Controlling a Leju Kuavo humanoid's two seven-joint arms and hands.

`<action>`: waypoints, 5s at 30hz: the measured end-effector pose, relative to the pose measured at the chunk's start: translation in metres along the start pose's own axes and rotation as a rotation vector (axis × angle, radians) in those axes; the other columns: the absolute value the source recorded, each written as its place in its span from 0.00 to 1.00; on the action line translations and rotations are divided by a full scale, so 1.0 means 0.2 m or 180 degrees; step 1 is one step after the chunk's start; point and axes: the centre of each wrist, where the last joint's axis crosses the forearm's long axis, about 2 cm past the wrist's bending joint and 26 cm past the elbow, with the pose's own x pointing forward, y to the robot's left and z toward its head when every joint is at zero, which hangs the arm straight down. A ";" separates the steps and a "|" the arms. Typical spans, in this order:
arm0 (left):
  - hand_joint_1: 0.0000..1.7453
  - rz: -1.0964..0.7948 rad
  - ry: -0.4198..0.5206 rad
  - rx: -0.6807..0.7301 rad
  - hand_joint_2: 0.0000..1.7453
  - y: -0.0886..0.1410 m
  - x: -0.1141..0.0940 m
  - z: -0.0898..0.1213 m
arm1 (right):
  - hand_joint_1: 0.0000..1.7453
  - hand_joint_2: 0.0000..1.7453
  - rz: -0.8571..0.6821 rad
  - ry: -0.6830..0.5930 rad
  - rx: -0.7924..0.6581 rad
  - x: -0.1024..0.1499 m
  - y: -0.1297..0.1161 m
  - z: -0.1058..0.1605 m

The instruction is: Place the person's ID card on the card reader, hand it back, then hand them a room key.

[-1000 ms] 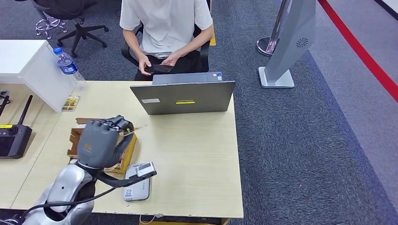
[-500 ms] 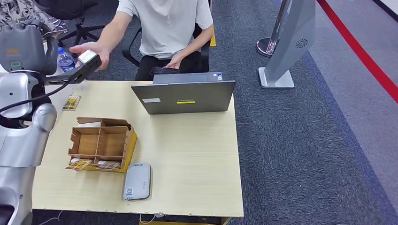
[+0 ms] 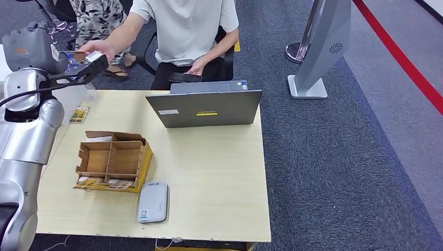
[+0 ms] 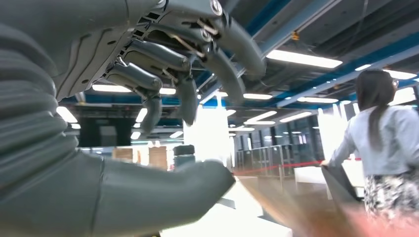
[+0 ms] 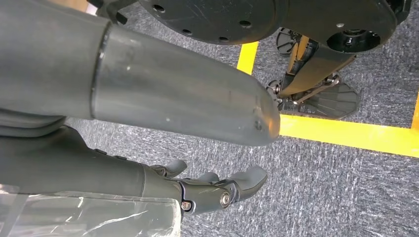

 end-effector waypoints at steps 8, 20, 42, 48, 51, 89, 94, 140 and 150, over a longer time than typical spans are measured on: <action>0.00 0.0320 -0.0456 0.0077 1.00 0.00 0.06 0.16 | 0.00 0.00 -0.0075 0.0023 -0.0022 -0.01 0.00 0.00; 0.00 0.0692 -0.1767 0.0554 1.00 0.02 0.07 1.02 | 0.00 0.00 -0.0446 0.0053 -0.0028 -0.08 0.02 0.03; 0.00 0.0367 -0.1773 -0.1358 1.00 -0.16 -0.21 1.80 | 0.00 0.00 -0.0769 0.0074 -0.0170 -0.11 -0.04 0.07; 0.00 0.0338 -0.1621 -0.1393 1.00 -0.20 -0.19 1.77 | 0.00 0.00 -0.0738 0.0086 -0.0160 -0.11 -0.04 0.08; 0.00 0.0321 -0.1554 -0.1410 1.00 -0.23 -0.17 1.74 | 0.00 0.00 -0.0727 0.0091 -0.0162 -0.11 -0.04 0.08; 1.00 0.0211 -0.1308 -0.1749 1.00 -0.47 0.03 1.48 | 0.00 0.00 -0.0532 0.0043 -0.0147 -0.07 -0.04 0.06; 1.00 0.0217 -0.1313 -0.1804 1.00 -0.49 0.02 1.49 | 0.00 0.00 -0.0520 0.0053 -0.0152 -0.08 -0.04 0.06; 1.00 -0.0048 -0.0667 -0.0076 1.00 -0.05 -0.06 0.37 | 0.00 0.00 -0.0096 0.0032 -0.0188 -0.03 -0.05 0.03; 0.00 0.0089 -0.0389 -0.0644 1.00 -0.21 -0.08 0.24 | 0.00 0.00 -0.0076 0.0047 -0.0050 -0.04 -0.04 0.01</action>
